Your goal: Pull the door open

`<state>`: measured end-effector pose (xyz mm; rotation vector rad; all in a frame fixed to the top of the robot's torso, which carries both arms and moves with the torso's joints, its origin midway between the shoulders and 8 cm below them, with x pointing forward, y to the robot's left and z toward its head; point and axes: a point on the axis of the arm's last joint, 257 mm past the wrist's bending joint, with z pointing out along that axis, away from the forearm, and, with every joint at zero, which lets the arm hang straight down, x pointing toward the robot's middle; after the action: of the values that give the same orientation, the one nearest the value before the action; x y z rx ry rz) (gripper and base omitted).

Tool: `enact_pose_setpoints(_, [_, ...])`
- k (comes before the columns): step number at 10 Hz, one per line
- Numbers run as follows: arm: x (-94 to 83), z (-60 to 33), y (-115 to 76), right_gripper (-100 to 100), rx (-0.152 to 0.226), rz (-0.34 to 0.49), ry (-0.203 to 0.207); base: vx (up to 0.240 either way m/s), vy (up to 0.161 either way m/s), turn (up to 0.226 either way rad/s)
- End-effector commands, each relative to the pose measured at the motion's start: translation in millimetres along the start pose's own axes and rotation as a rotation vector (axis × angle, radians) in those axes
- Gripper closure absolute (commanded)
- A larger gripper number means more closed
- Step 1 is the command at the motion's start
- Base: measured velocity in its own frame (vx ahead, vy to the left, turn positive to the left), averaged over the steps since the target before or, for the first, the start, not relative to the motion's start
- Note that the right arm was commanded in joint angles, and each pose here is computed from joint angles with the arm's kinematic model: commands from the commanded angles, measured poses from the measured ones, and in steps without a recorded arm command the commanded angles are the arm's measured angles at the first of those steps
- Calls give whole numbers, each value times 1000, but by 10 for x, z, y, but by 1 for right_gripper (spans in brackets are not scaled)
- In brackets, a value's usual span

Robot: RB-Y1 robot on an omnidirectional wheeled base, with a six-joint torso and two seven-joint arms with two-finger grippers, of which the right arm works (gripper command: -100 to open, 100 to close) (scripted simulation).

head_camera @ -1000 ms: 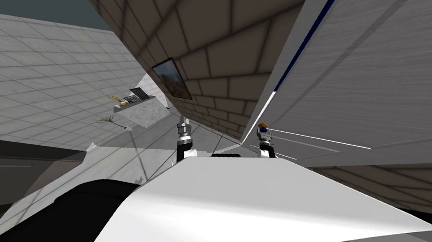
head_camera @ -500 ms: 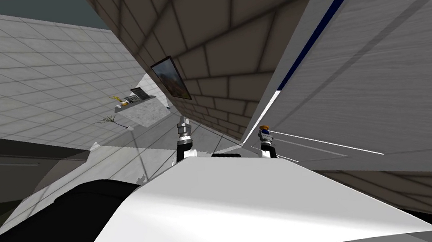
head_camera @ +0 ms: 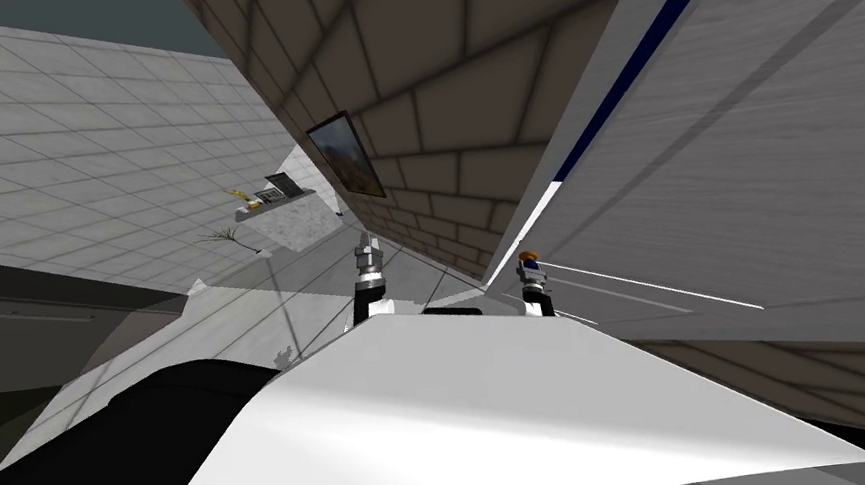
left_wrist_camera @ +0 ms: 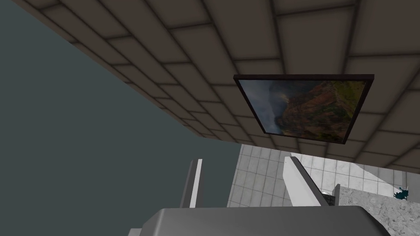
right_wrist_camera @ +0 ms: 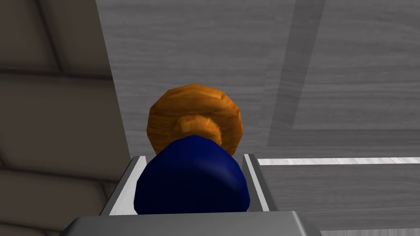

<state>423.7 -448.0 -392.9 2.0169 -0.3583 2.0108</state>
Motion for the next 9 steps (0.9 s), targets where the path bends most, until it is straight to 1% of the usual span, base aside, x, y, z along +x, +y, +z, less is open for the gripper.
enact_pose_setpoints(1, [-3, -20, -33, 100, 16, 3, -1, -177, -34, 68])
enact_pose_setpoints(5, [13, -59, -120, 100, 81, 9, 3, -202, -7, 86])
enact_pose_setpoints(6, [15, -78, -153, 100, 105, 11, 3, -259, -49, 135])
enact_pose_setpoints(8, [16, -105, -195, 100, 136, 15, 2, -231, -49, 93])
enact_pose_setpoints(9, [-10, -109, -188, 100, 126, 13, -4, -102, -1, 21])
